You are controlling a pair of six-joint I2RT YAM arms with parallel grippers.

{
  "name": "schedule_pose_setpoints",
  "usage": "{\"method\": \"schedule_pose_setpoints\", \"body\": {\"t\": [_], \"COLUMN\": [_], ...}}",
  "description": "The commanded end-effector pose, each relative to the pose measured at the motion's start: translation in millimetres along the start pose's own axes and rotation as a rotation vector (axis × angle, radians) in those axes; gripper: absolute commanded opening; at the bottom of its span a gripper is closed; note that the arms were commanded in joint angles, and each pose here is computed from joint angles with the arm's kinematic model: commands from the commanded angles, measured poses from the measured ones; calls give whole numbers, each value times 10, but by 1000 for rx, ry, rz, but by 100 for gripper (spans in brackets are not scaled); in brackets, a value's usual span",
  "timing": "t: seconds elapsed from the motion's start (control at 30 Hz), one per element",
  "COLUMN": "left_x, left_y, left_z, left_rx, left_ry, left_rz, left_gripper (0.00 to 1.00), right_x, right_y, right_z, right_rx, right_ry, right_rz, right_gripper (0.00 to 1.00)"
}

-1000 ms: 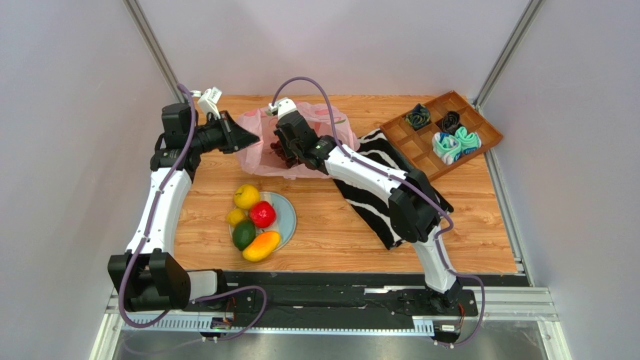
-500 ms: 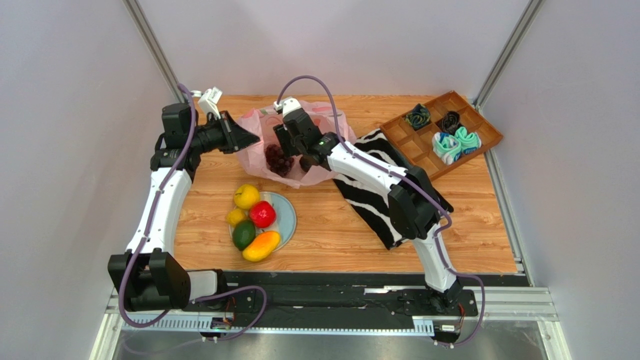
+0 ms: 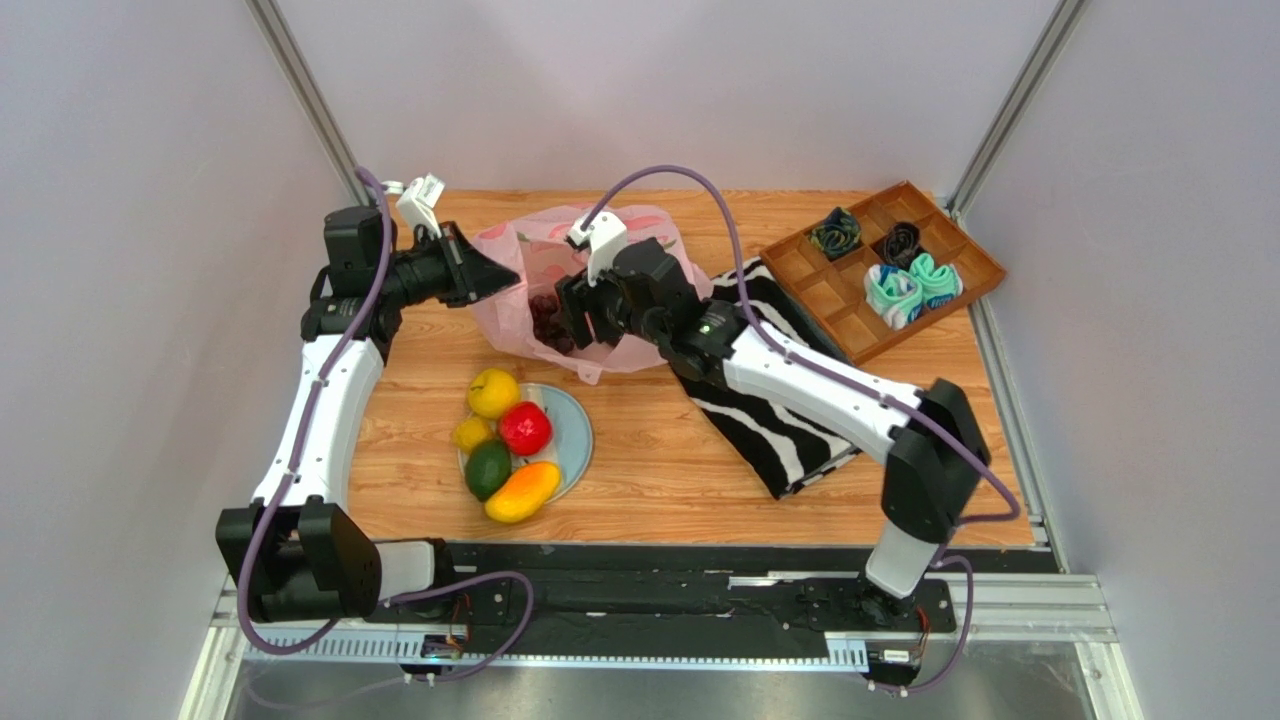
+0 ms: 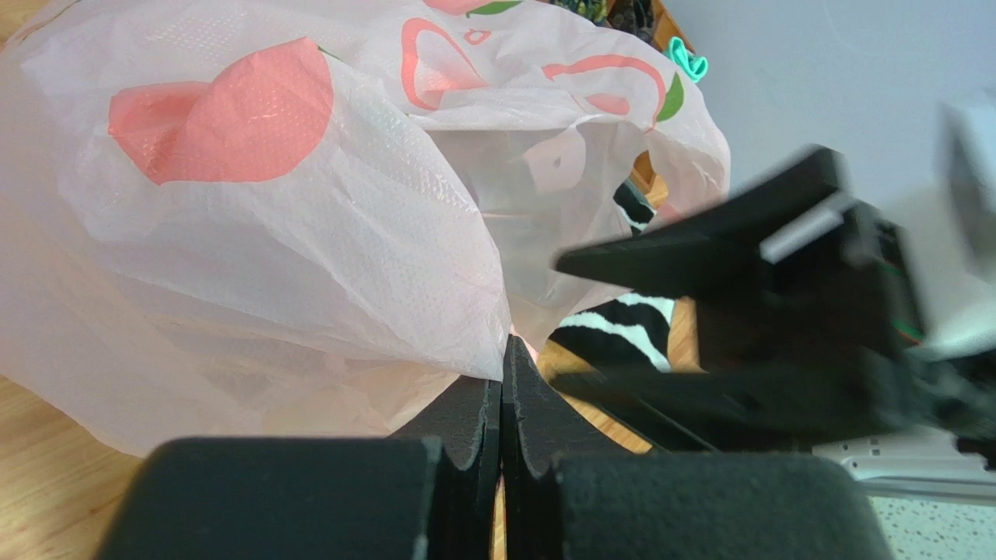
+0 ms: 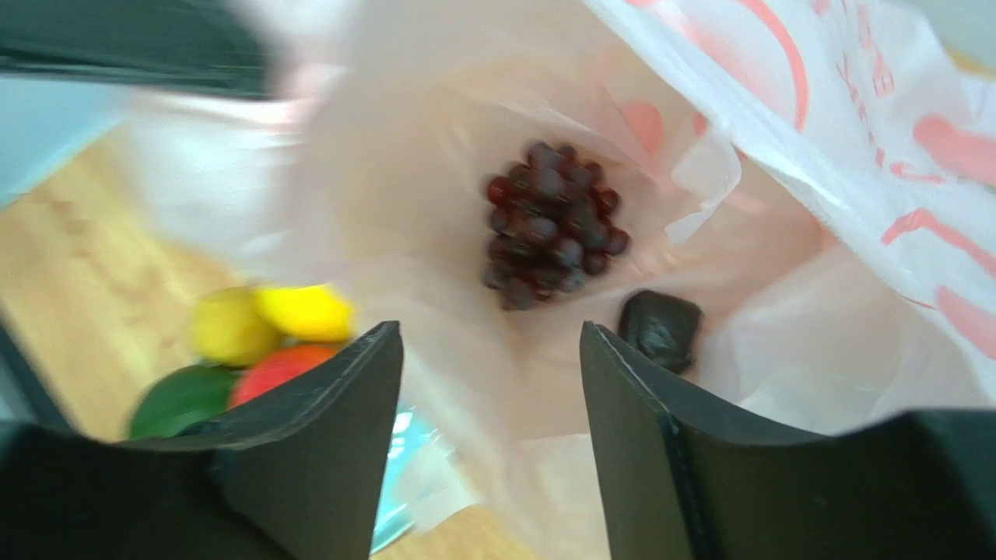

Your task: Place the fruits into the plastic bag

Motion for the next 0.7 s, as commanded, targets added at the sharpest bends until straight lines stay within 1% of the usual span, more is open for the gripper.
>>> {"method": "schedule_pose_setpoints", "body": {"t": [0.0,0.07,0.13,0.23,0.33,0.43,0.5,0.57,0.6,0.67], "left_x": [22,22,19,18,18,21,22,22,19,16], "left_y": [-58,-64,-59,-48,-50,-53,-62,-56,-52,-57], "left_z": [-130,-130,-126,-131,-130,-132,-131,-131,-129,-126], "left_rx": [-39,-42,-40,-38,-38,-40,-40,-40,-38,-40], "left_ry": [-31,-31,-29,-32,-31,-32,-32,-31,-30,-29], "left_rz": [8,8,8,4,5,6,7,7,7,9], "left_gripper": [0,0,0,0,0,0,0,0,0,0], "right_x": [428,524,574,597,558,457,364,304,213,141], "right_y": [469,573,756,1017,1206,1322,1386,1410,1386,1365], "right_z": [-381,-273,-168,95,349,556,626,694,671,756], "right_rx": [26,27,38,58,42,30,54,79,96,121], "right_ry": [-184,-173,-151,-81,-14,61,100,141,139,174], "right_rz": [-144,-169,-206,-279,-318,-324,-325,-305,-263,-232], "right_gripper": [67,70,71,72,72,73,74,74,75,76]}}
Point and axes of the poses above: each gripper's point midway between its finger pads, its own x axis back along the fingers, its own y axis along the line the jaws close on, z = x × y, the point moved 3 cm from there along x, back along the fingers, and after that the axes turned 1 degree about x, right-handed, at the moved point
